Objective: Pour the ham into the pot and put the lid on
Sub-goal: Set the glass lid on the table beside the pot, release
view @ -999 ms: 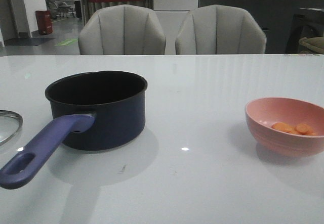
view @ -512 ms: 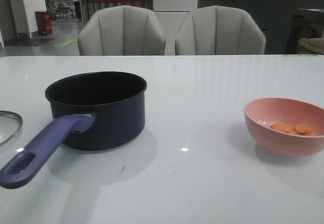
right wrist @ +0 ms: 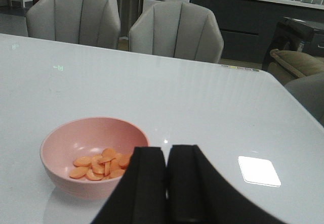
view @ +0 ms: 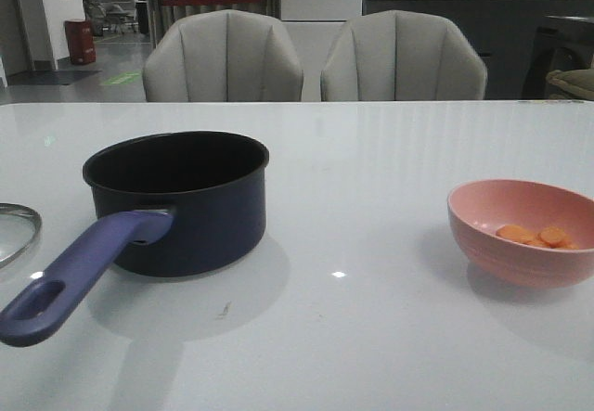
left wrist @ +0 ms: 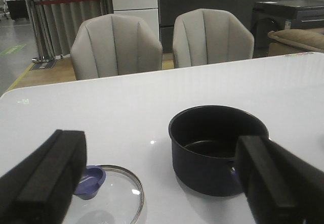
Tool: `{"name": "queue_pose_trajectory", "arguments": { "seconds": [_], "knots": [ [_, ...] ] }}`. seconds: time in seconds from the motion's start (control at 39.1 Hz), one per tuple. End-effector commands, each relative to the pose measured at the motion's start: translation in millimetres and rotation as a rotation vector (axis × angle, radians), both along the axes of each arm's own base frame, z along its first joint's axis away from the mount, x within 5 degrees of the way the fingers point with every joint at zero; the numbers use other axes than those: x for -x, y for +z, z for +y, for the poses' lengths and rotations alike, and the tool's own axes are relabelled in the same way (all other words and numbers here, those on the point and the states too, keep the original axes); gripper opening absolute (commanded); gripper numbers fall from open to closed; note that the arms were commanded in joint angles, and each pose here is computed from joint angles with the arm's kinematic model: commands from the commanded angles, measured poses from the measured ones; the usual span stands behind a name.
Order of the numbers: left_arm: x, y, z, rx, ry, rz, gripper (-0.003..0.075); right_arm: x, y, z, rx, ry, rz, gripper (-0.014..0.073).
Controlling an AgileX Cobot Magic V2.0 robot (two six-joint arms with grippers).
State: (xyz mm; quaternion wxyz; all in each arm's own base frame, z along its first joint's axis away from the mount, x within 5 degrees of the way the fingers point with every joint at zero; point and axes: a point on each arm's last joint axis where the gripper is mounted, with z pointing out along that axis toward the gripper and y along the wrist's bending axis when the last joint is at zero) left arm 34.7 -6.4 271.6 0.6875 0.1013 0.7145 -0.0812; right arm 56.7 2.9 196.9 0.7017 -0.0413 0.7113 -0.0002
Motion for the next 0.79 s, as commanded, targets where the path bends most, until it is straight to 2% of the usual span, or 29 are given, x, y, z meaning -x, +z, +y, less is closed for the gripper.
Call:
{"name": "queue_pose_trajectory", "arguments": {
  "seconds": [0.0,0.15,0.23,0.28,0.33,0.41,0.54,0.61,0.77],
  "knots": [
    [1,14,-1,0.035,-0.014,-0.089,0.0625,2,10,1,0.006,0.009,-0.1,0.0143],
    [1,14,-1,0.035,-0.014,-0.089,0.0625,4,24,2,-0.002,0.029,-0.25,0.0143],
    [1,14,-1,0.035,-0.014,-0.089,0.0625,7,41,3,-0.01,0.034,-0.323,0.0143],
    [1,14,-1,0.035,-0.014,-0.089,0.0625,7,58,2,-0.012,0.032,-0.324,0.0143],
    [1,14,-1,0.035,-0.019,-0.089,0.0625,3,75,2,-0.01,0.023,-0.273,0.0143],
    [1,14,-1,0.035,-0.021,-0.089,0.0625,-10,94,1,-0.006,0.005,-0.125,0.0143],
    [1,14,-1,0.033,-0.02,-0.09,0.0625,-27,100,1,-0.025,-0.017,0.094,0.0143],
    [1,14,-1,0.033,-0.02,-0.09,0.0625,-33,94,1,-0.026,-0.017,0.137,0.0143],
    [1,14,-1,0.033,-0.02,-0.09,0.0625,-40,94,3,-0.099,-0.01,0.195,0.016]
  ]
}}
